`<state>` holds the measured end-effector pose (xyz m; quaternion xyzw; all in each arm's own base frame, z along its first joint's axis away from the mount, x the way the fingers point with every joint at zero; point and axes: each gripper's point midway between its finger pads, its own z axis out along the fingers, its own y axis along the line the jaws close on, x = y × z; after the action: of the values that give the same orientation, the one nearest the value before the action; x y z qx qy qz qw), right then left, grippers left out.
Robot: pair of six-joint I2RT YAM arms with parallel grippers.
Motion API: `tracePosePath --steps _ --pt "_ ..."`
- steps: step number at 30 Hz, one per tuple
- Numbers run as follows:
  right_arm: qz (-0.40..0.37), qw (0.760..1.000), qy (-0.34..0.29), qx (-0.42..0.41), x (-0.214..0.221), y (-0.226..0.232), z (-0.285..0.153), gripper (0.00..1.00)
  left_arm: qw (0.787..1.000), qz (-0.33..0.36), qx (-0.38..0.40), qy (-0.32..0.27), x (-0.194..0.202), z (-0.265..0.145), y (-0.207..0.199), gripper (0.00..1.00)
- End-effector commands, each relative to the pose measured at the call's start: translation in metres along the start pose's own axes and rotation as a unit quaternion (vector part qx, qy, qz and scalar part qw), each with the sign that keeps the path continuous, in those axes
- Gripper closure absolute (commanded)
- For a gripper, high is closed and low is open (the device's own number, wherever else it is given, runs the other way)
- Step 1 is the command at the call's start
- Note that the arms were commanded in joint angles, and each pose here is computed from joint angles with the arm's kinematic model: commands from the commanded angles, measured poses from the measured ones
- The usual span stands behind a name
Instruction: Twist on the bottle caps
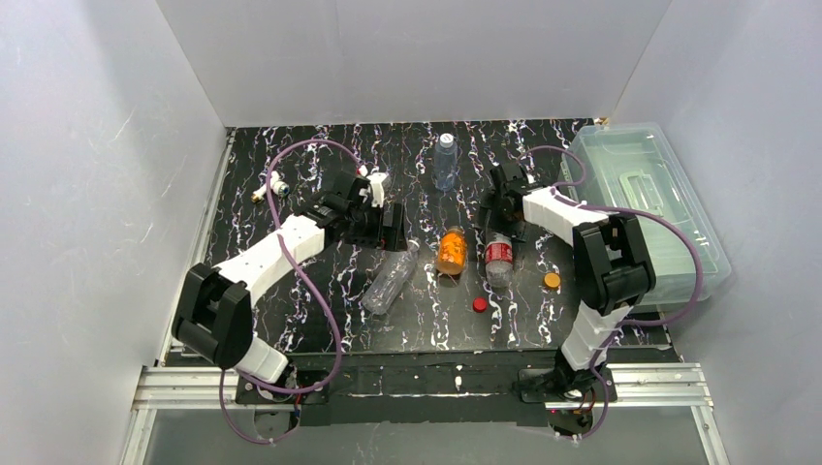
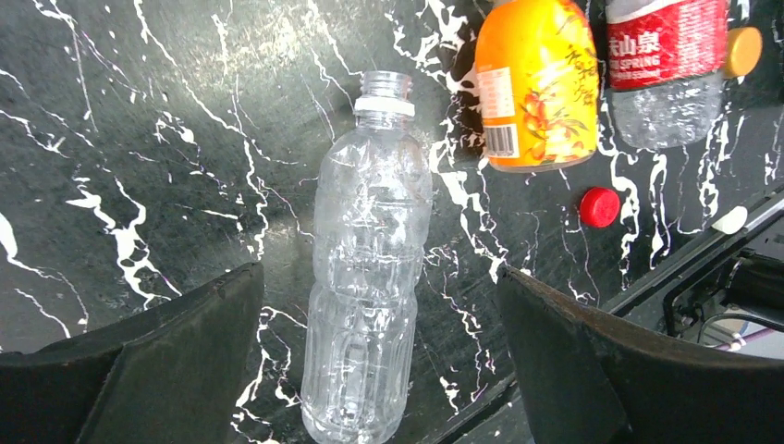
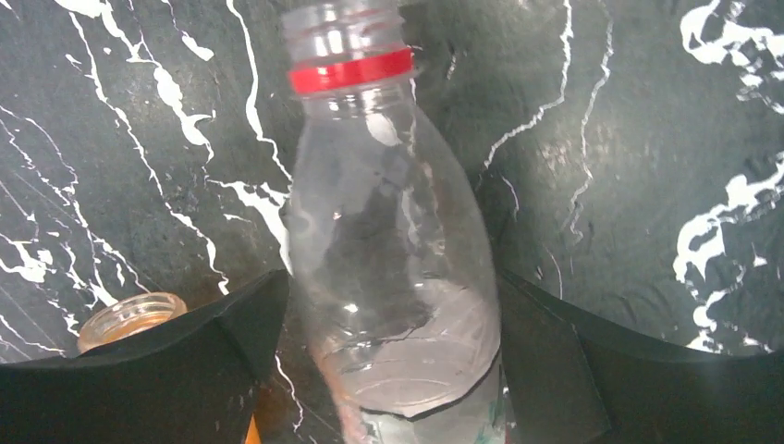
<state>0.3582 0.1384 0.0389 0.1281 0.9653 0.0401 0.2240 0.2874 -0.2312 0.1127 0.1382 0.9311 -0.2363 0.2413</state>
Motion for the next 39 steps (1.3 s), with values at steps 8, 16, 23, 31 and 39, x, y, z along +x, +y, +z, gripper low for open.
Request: tracePosePath --steps 8,16,23,31,39 --pt "-0.029 0.998 -0.010 -0.061 -0.042 0.017 0.013 0.26 0.997 0.027 0.076 -0.019 -0.024 -0.042 -0.038 0.05" --pt "-0.004 0.995 -0.050 -0.087 -0.073 0.028 -0.062 0.53 0.984 0.019 0.155 -0.082 -0.058 -0.062 -0.077 0.05" --pt "0.085 0.969 -0.120 -0.197 -0.078 0.073 -0.155 0.52 0.969 -0.007 0.192 -0.155 -0.097 -0.070 -0.106 0.02" --pt "0.121 0.931 -0.189 -0.286 -0.066 0.146 -0.218 0.52 0.953 0.018 0.204 -0.225 -0.114 -0.081 -0.135 0.02" --pt "0.119 0.917 -0.195 -0.328 -0.055 0.188 -0.236 0.51 0.952 0.034 0.207 -0.224 -0.103 -0.081 -0.138 0.02"
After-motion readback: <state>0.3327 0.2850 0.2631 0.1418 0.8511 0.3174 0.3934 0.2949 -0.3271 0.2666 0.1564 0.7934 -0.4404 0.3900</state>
